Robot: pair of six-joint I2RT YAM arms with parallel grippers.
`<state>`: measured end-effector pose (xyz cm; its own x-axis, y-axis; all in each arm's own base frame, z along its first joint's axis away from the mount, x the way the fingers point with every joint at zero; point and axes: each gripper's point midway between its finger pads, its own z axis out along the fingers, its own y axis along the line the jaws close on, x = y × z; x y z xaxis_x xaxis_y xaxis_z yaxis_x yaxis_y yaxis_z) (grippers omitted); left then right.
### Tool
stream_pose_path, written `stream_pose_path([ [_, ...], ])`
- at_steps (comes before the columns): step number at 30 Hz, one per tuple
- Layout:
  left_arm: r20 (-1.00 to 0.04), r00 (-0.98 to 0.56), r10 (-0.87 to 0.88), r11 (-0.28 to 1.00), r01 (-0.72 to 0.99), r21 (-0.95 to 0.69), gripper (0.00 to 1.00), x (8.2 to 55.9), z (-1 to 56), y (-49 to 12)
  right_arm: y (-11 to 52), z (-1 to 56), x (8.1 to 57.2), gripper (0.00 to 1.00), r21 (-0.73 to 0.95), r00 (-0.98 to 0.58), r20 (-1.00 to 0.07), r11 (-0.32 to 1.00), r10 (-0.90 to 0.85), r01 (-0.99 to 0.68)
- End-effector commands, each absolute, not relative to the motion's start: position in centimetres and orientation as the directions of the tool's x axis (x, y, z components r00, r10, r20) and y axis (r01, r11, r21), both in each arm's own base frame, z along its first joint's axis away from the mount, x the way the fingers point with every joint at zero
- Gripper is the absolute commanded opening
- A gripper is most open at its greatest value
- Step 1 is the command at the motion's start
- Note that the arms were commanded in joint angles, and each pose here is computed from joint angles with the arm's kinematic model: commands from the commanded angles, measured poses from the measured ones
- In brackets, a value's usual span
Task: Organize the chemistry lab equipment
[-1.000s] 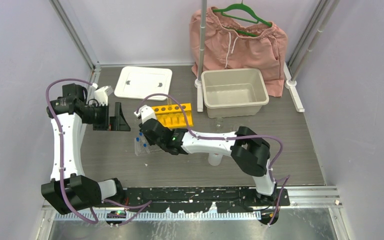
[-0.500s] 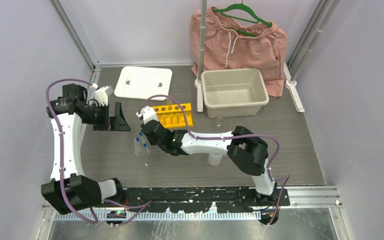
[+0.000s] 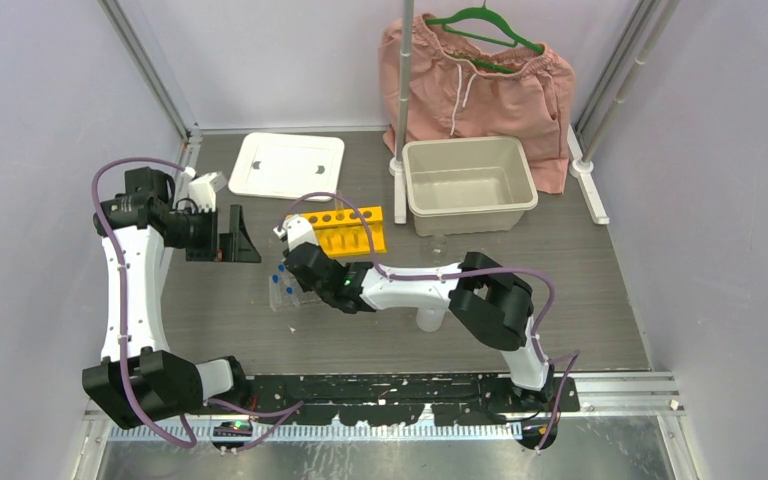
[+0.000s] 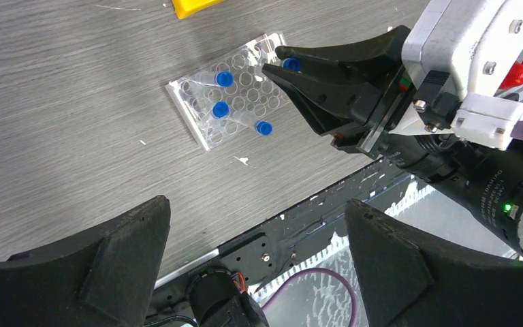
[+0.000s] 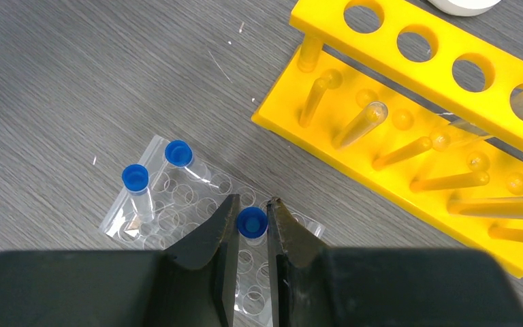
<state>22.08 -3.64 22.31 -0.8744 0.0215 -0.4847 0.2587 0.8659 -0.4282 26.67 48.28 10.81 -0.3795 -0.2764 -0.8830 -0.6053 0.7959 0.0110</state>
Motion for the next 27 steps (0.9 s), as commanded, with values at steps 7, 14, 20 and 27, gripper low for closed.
stream_pose_path([
  [7,-0.520,-0.853,0.035,0.865,0.286,-0.412,0.99,22.3,23.3,-3.7,48.4,11.6,26.9,0.01,0.031,-0.364,-0.902,0.804,-0.234,-0.594],
  [14,-0.526,-0.850,0.037,0.869,0.287,-0.402,1.00,22.2,23.4,-3.6,48.6,10.0,26.7,0.01,0.055,-0.400,-0.887,0.810,-0.229,-0.584],
  [20,-0.526,-0.850,0.037,0.868,0.288,-0.404,1.00,22.2,23.4,-3.6,48.4,9.7,26.5,0.22,0.077,-0.432,-0.876,0.822,-0.214,-0.564],
  [27,-0.535,-0.844,0.042,0.867,0.297,-0.401,1.00,22.0,23.5,-3.7,46.1,15.7,26.4,0.60,0.110,-0.439,-0.887,0.855,-0.146,-0.507],
])
